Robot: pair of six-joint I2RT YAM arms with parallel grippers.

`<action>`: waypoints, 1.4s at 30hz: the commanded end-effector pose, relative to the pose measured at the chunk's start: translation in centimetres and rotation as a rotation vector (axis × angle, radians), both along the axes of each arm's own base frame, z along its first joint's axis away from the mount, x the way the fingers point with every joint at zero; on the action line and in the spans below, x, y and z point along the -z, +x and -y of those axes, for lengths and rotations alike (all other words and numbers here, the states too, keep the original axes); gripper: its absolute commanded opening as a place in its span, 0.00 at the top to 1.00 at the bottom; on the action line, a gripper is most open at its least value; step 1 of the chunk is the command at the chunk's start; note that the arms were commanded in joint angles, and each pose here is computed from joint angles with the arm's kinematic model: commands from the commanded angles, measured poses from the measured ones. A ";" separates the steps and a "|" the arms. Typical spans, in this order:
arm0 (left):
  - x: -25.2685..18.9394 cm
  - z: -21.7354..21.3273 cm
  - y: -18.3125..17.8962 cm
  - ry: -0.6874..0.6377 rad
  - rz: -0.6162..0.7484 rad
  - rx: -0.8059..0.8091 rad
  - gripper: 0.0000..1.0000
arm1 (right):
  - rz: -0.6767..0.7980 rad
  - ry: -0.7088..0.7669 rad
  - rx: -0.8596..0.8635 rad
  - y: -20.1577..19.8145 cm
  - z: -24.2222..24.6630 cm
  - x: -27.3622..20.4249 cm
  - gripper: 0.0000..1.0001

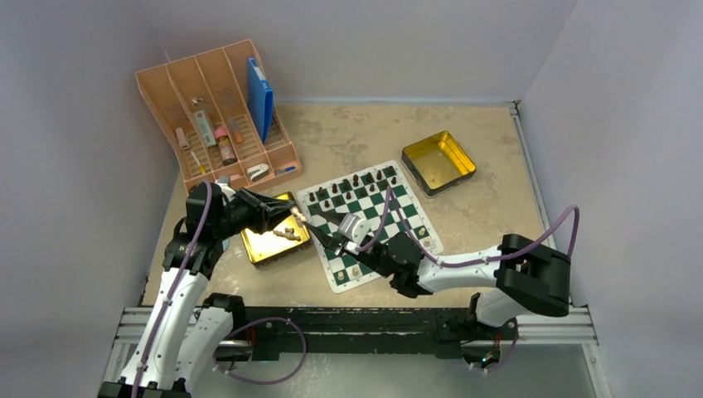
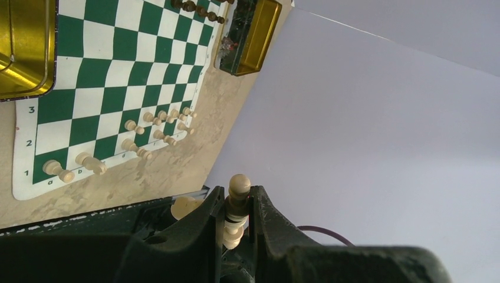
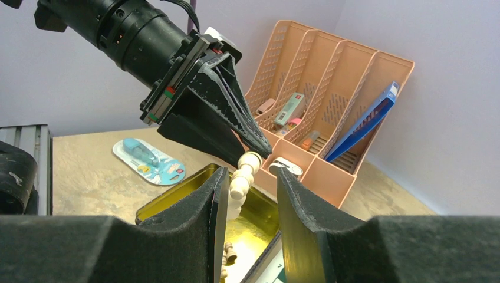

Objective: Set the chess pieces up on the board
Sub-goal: Pick up the chess piece from the storage box, then place the chess piece on the chessboard.

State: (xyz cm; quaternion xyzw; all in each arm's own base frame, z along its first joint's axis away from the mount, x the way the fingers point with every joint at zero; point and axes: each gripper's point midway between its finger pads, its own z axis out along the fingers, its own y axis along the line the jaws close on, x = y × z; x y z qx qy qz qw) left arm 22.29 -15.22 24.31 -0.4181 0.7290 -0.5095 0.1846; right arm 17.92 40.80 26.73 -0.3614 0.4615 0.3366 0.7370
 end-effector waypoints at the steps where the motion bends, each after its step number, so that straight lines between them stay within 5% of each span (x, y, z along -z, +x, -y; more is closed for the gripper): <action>1: -1.1 -0.1 -0.7 -0.067 -0.075 -0.035 1.00 | 0.029 0.085 -0.021 -0.7 -0.1 -2.1 0.62; 10: -1.5 0.2 -0.4 -0.080 -0.062 -0.019 1.00 | 0.018 0.053 -0.029 -0.6 -1.3 -1.3 0.64; 17: -1.5 0.3 -0.5 -0.091 -0.063 -0.015 1.00 | 0.003 0.061 -0.037 -0.6 -1.5 -1.2 0.75; 31: -1.4 0.5 -0.3 -0.105 -0.064 -0.005 1.00 | -0.022 0.129 -0.021 -0.3 -1.1 -2.2 0.67; 42: -1.1 0.5 -0.2 -0.103 -0.065 -0.009 1.00 | -0.041 0.164 0.003 -0.1 -0.5 -3.0 0.91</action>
